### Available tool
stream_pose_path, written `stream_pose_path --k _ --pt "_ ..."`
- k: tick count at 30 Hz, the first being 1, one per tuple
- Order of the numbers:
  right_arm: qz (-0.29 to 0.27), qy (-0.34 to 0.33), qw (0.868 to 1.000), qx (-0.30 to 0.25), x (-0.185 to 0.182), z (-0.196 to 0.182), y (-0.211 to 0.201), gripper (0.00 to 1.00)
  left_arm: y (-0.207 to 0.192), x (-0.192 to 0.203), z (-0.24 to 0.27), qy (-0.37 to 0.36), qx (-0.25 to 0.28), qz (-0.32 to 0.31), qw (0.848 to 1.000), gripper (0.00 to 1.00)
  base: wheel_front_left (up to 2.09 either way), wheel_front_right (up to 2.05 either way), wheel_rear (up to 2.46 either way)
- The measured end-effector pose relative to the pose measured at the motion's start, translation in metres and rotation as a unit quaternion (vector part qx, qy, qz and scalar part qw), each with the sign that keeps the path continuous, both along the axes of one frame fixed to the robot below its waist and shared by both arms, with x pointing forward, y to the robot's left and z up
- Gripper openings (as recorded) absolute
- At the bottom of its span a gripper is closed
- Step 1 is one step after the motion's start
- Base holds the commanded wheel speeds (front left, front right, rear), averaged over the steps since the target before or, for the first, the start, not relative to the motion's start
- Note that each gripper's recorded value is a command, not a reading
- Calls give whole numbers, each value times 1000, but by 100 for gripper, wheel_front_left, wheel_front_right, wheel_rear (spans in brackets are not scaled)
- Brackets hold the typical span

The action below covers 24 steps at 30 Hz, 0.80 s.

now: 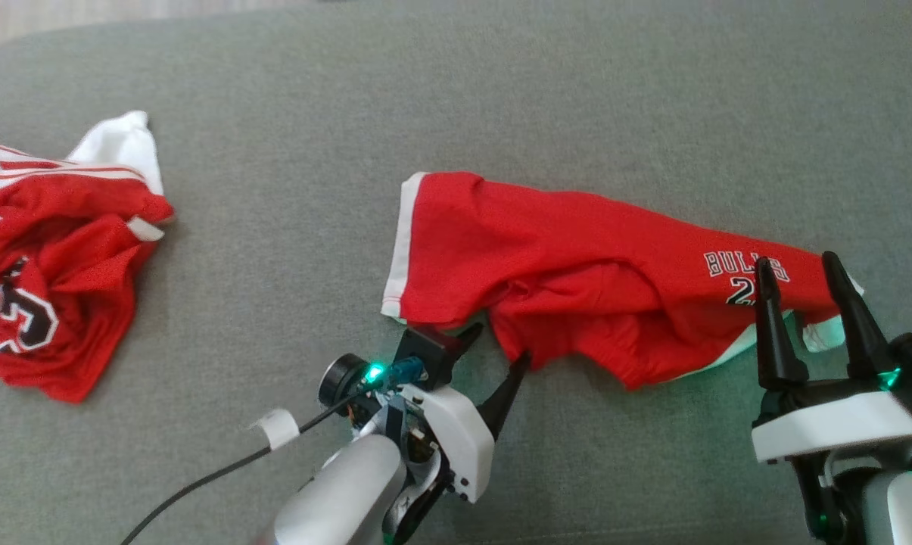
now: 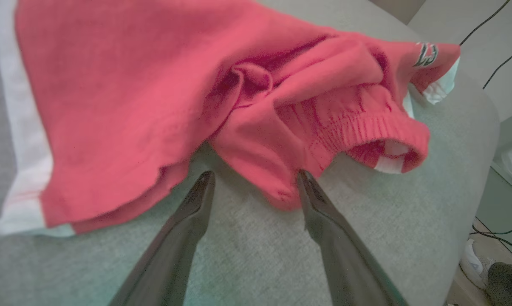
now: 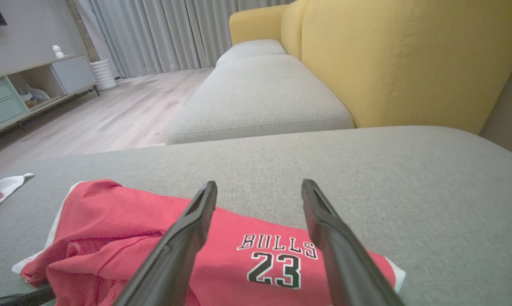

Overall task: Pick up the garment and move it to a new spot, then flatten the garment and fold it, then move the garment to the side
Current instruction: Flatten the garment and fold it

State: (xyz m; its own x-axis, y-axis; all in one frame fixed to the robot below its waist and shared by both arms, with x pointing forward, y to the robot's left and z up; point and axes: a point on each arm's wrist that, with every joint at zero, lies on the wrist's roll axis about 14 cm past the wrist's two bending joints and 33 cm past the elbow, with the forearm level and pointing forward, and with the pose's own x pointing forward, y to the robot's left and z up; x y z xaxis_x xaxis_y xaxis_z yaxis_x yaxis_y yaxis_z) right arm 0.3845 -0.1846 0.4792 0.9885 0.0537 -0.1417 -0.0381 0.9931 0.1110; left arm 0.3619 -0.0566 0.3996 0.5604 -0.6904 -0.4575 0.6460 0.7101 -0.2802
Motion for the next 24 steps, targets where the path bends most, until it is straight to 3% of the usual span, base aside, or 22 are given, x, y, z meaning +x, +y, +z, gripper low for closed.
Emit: stream_pose_path --k 3,4,5,6,15,24 --pt "-9 15 1000 4 -1 -10 -6 100 -6 -4 -13 31 -2 -11 999 100 0 0 0" --pt "-11 18 1000 5 -1 -12 -6 100 -10 -6 -14 41 -10 -16 999 88 0 0 0" --pt "-12 22 1000 6 -1 -14 -7 100 -13 -5 -13 45 -18 -18 999 32 0 0 0" --pt "-12 24 1000 6 -1 -16 -7 100 -14 -3 -13 42 -22 -18 999 0 0 0 0" --pt "-6 16 1000 17 5 -12 -3 100 -3 20 13 -6 -55 29 998 0 0 0 0" --pt "5 10 999 38 9 -9 7 100 115 49 46 -55 27 142 988 0 0 0 0"
